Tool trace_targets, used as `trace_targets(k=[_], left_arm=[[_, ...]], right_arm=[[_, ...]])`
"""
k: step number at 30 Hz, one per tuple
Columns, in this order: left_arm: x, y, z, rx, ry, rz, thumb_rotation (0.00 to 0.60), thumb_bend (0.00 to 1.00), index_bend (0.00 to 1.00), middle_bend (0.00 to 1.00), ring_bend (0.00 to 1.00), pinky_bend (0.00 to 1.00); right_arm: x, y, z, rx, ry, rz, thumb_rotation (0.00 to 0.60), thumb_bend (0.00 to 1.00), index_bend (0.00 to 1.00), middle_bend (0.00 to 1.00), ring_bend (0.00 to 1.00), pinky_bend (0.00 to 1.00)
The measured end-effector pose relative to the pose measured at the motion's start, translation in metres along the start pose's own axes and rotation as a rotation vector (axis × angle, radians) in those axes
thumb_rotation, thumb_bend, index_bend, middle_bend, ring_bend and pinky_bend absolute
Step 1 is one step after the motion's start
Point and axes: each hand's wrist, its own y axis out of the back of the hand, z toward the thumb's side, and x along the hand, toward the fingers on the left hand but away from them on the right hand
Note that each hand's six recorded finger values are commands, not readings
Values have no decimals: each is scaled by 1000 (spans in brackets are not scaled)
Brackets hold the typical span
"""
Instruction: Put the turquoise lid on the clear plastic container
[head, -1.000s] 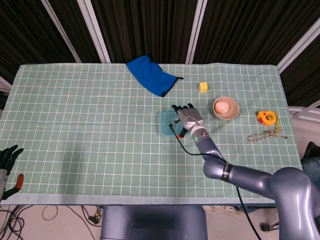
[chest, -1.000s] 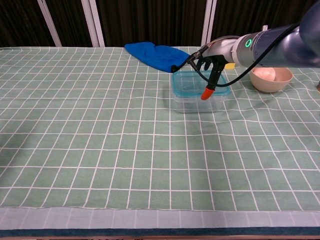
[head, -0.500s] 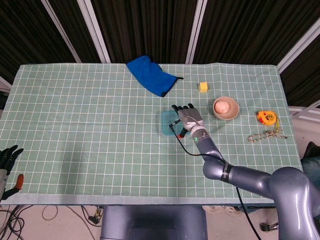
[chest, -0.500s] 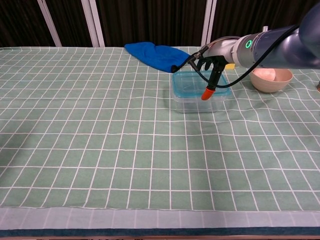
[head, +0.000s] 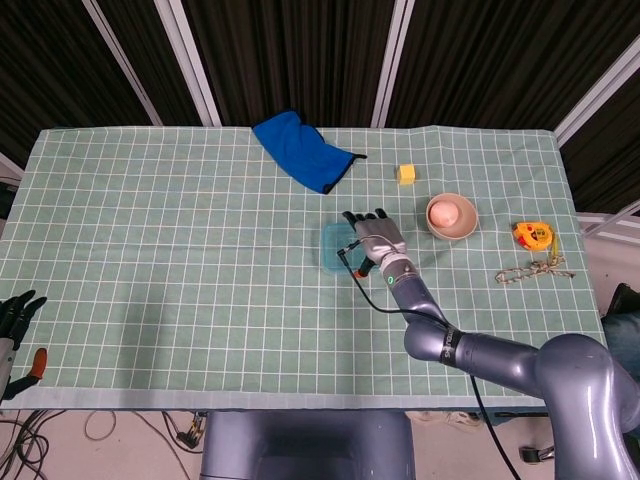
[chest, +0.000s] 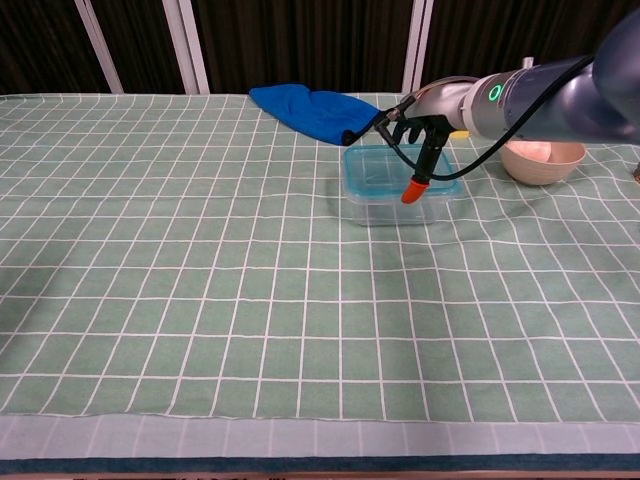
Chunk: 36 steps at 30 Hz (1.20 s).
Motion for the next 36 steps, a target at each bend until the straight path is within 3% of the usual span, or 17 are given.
trace_targets(k=[36], left_arm=[[0,-1,-1,-1,7,-6,600,525,90,0,0,0]], right_arm=[[-4,-5,4,12,-4,3,600,155,78,488,158,0]])
